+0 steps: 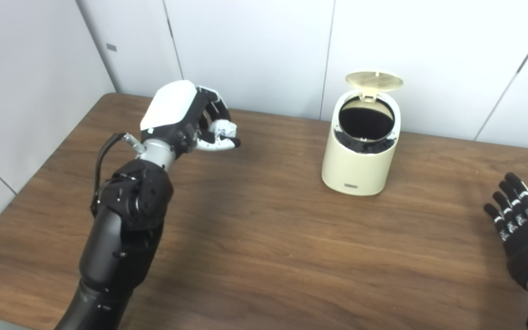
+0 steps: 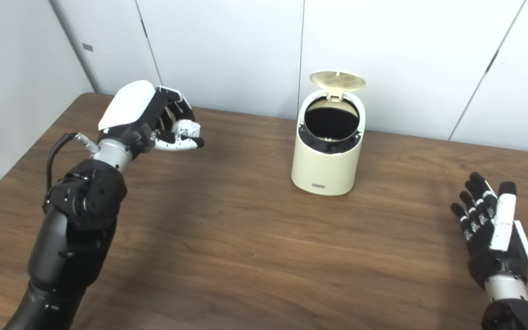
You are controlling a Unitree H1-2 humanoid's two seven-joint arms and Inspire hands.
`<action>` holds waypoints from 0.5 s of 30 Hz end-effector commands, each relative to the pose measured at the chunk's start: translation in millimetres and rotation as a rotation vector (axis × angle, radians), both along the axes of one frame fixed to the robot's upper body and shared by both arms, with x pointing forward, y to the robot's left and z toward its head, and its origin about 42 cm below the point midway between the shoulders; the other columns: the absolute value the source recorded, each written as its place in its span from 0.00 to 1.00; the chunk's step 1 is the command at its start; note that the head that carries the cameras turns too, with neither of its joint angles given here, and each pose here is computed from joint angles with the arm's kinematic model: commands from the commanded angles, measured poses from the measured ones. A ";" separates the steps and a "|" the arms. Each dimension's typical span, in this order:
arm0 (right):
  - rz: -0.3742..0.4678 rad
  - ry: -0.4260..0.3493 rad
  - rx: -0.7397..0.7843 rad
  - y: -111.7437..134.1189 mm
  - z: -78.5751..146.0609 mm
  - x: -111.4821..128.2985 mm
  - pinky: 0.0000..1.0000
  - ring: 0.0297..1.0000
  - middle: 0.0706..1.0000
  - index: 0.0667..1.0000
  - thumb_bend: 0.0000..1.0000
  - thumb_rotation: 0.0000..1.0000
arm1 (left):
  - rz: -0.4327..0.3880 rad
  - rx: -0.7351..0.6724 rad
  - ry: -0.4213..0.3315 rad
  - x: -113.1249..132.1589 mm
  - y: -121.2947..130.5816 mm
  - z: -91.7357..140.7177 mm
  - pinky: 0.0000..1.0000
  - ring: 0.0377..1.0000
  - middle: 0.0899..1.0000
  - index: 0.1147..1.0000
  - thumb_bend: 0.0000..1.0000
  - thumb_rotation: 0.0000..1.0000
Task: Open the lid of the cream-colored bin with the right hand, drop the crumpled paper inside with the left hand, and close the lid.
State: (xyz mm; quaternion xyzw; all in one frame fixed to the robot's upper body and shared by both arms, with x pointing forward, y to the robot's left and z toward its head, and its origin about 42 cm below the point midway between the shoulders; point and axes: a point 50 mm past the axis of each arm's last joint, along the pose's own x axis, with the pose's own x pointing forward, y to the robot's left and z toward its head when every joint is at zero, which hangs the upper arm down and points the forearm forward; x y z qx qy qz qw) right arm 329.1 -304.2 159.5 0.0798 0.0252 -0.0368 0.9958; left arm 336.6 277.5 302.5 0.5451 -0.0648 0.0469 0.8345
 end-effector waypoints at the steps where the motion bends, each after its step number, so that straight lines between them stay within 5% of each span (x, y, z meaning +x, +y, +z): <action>1: 0.018 -0.095 -0.023 0.4 17.3 7.8 0.91 0.95 0.94 0.89 0.65 1.00 | -0.004 -0.006 -0.092 7.7 -6.7 21.9 0.35 0.37 0.44 0.42 0.47 0.00; 15: 0.019 -0.099 -0.021 9.5 4.7 11.7 0.91 0.95 0.94 0.88 0.67 1.00 | -0.097 -0.015 -0.143 24.5 -42.1 35.1 0.35 0.36 0.43 0.43 0.47 0.00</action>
